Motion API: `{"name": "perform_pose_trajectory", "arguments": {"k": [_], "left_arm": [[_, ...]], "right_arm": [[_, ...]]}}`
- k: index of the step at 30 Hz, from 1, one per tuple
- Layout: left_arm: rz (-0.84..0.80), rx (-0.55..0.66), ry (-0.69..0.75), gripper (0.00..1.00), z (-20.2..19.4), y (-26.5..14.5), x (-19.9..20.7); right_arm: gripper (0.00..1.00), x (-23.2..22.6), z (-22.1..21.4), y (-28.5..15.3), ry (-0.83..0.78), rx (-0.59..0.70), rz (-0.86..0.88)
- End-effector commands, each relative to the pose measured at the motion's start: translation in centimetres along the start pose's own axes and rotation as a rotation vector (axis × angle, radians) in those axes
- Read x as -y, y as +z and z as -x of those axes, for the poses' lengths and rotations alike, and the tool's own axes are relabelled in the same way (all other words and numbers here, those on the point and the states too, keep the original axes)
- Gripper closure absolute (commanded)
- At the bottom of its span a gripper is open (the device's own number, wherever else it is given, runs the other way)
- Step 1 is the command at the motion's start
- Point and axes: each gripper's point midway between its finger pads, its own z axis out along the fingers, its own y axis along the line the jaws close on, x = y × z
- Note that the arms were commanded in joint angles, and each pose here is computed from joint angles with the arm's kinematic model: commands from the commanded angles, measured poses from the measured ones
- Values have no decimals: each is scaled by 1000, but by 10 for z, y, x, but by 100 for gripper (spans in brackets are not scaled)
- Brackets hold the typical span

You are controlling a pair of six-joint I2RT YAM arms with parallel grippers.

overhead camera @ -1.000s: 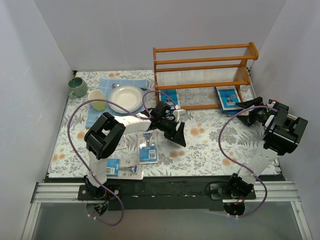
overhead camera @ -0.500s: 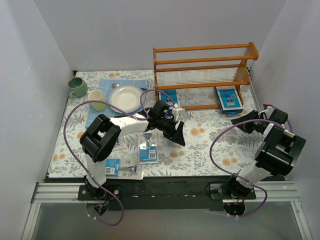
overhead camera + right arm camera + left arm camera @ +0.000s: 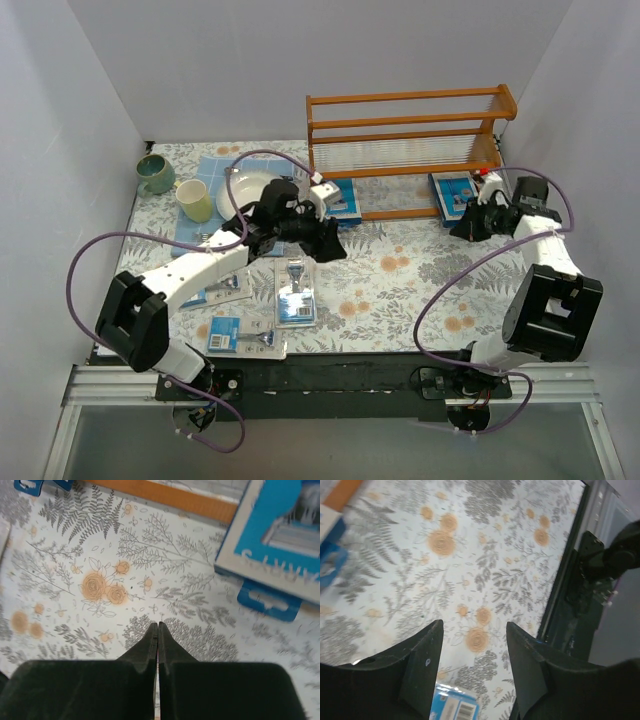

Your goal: Place and organize the shaving razors onto the shelf

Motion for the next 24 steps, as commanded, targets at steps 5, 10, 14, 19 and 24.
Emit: {"name": "perform_pose_trajectory", "arguments": {"k": [5, 10, 14, 19, 24], "left_arm": [[441, 203, -20, 40, 41, -101, -93], [566, 293, -130, 2, 33, -155, -137], [662, 339, -179, 2, 26, -186, -161], [679, 356, -230, 2, 15, -196, -170], [652, 352, -260, 2, 7, -191, -169]], "right_arm": [[99, 15, 40, 19, -607, -227, -30], [99, 18, 45, 29, -806, -333, -32], [99, 21, 36, 33, -993, -411, -20], [99, 24, 24, 42, -1077, -476, -15], [99, 25, 23, 53, -1136, -516, -14]]}}
